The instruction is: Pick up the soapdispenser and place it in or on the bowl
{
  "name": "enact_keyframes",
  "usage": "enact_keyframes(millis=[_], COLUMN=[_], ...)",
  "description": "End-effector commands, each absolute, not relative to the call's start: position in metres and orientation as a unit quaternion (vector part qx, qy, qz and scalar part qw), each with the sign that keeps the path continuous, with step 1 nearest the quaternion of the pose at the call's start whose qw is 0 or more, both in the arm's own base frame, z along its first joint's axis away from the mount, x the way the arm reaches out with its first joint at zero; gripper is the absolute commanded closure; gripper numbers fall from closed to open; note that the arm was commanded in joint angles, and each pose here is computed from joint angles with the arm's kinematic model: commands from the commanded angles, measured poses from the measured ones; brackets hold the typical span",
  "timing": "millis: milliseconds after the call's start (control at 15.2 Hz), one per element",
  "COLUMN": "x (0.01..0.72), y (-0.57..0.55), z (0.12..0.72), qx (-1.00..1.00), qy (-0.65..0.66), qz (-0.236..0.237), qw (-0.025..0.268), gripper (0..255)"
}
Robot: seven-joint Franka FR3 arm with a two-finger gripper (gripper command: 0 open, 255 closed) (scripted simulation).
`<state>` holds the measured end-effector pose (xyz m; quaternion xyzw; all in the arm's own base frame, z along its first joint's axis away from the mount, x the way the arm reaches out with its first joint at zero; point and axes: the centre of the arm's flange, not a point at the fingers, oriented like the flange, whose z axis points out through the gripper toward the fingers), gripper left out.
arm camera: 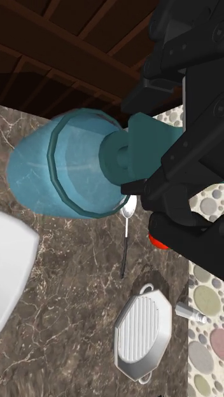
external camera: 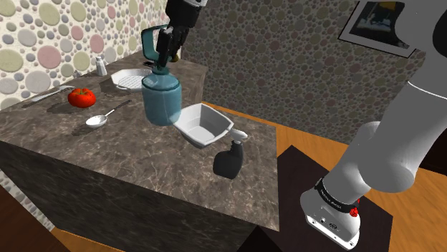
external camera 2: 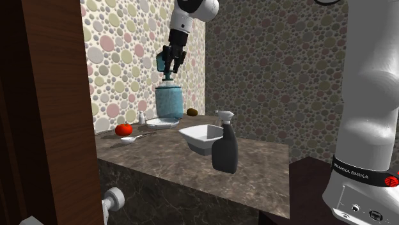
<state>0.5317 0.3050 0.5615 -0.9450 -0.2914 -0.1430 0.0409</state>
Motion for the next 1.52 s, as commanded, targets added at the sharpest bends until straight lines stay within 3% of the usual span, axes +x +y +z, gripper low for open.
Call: enact_keyframes(millis=[0,924,1452], x=[0.529,0.514,0.514], y=[0.281,0.106,0.106], z=[0.571,0.627,0.585], qx=[-0.945,-0.945,-0.945], qy=[-0.292,-0.292,-0.292], qz=[-0.143,-0.143,-0.143], qw=[0.041,0.041,0.041], gripper=[255,255,255])
